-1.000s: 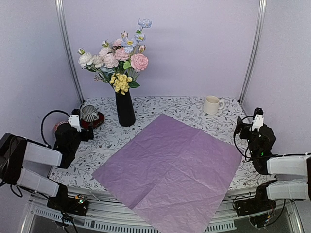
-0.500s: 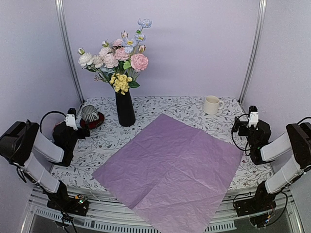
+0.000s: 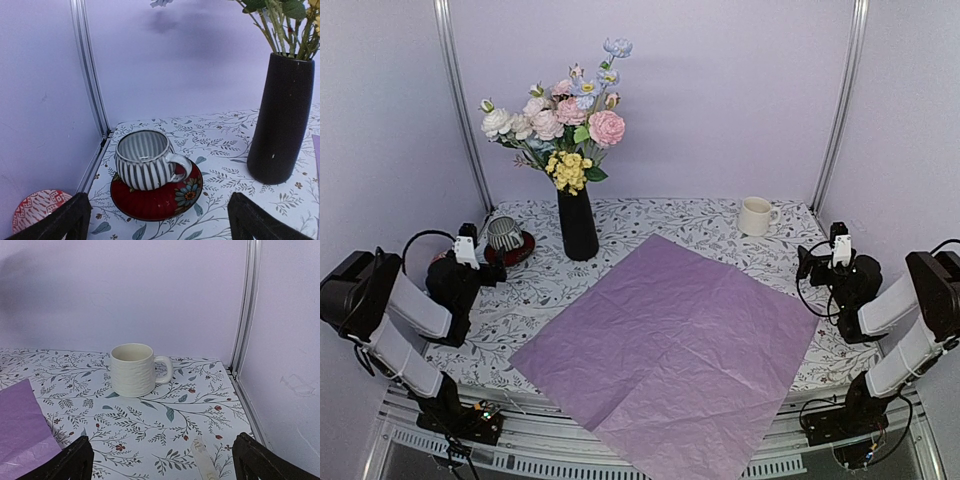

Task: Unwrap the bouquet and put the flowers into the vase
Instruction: Reset both arms

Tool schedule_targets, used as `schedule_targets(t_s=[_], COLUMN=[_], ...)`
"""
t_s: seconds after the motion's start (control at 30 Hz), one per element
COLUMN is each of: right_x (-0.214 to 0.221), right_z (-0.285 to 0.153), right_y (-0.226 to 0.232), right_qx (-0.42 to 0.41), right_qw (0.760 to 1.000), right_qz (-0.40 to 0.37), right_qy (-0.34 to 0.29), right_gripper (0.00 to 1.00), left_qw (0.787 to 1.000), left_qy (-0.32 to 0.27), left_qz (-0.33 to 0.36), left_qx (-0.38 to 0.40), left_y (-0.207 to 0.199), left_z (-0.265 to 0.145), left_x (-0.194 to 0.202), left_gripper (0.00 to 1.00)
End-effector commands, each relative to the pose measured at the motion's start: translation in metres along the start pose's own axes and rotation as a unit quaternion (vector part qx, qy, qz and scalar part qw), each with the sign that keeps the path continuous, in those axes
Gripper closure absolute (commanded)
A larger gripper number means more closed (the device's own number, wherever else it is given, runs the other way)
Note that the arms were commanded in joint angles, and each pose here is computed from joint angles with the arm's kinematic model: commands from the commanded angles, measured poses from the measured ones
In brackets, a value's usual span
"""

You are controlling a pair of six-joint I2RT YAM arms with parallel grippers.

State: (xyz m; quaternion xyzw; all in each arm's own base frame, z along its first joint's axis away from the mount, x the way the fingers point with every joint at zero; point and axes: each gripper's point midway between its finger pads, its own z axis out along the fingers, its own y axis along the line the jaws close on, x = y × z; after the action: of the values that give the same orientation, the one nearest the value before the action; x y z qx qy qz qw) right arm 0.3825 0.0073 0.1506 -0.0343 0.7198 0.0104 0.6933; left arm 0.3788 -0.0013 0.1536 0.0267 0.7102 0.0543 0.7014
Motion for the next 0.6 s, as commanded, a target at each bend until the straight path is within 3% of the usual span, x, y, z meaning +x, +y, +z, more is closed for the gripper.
schedule_targets(t_s=[0.0,0.57], right_x=[-0.0071,-0.0063], right_z=[-0.0022,-0.0021], right_y=[0.0024,0.0004], right_qx=[-0.010,-0.003], right_qw=[1.000,1.000], right_qz=[0.000,0.003], right_qy=[-0.019,-0.017], right_gripper=[0.01,0.01], left_qw=[1.000,1.000], left_qy=[-0.015,-0.013], left_qz=[0.003,0.004], left_qx=[0.004,0.004], left_y=[-0.0024,-0.0029], left_z=[-0.0028,-0.0027], left_x=[-0.0051,-0.0044], left_gripper=[0.02,0.02])
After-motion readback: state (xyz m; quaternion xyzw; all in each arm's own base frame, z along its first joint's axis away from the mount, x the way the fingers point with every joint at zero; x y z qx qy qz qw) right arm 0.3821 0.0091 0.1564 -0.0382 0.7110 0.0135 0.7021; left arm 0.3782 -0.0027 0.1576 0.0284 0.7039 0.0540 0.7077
